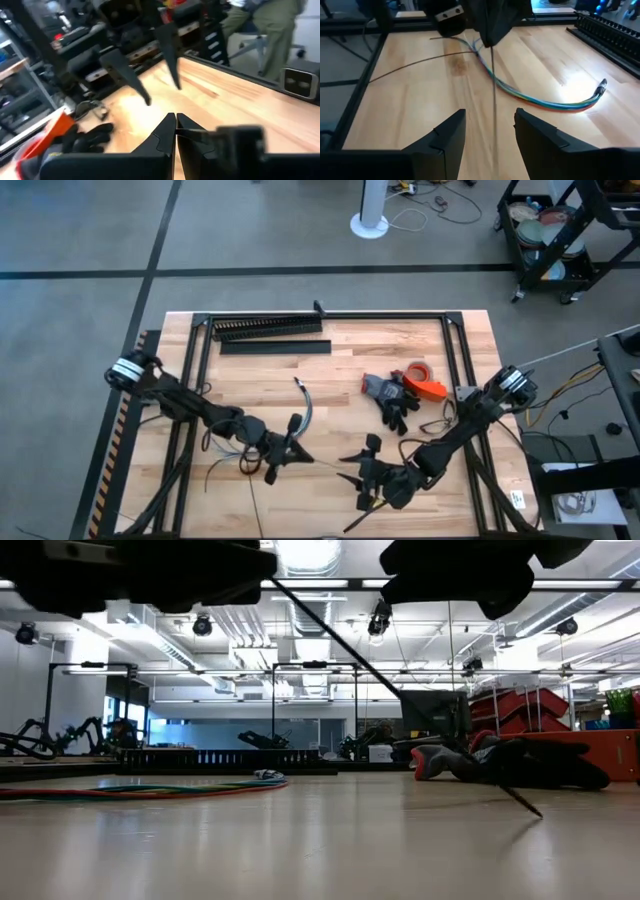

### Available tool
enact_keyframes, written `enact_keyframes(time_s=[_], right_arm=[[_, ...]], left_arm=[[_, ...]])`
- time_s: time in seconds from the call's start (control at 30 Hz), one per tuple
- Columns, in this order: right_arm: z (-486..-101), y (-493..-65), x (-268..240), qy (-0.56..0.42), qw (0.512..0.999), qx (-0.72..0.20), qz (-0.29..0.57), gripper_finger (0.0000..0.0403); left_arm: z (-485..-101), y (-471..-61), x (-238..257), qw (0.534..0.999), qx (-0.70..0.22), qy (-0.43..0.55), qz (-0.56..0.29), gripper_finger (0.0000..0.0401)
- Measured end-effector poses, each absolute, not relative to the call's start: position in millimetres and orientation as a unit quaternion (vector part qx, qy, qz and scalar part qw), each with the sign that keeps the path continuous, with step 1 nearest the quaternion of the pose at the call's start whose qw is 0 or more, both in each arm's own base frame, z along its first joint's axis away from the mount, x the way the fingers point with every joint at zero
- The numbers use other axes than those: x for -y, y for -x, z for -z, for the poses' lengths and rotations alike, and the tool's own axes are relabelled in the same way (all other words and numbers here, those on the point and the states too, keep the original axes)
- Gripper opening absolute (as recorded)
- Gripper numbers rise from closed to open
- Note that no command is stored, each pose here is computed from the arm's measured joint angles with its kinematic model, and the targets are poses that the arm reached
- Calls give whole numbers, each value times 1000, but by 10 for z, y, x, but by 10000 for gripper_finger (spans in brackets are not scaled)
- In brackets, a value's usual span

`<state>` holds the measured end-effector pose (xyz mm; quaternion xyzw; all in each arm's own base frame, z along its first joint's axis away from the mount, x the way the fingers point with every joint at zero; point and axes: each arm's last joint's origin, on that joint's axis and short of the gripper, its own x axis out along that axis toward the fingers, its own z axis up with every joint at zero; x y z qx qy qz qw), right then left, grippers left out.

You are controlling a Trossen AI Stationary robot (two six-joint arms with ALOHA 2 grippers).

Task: Ziptie cables
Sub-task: Wrap the black zip tie on the cable

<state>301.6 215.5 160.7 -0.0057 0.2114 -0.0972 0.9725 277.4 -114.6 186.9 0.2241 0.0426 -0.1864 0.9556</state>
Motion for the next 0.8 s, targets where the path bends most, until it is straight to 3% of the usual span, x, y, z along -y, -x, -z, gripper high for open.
enact_keyframes(time_s=[0.4,0.8], right_arm=[[-1422,-3245,-1885,3,965,-222,141,147],[-1406,-3417,-1645,-40,963,-233,128,27]], left_arm=[[-1942,-2798,1083,986,-58,-121,103,0],[-1941,-2771,1066,990,-85,-68,95,0]])
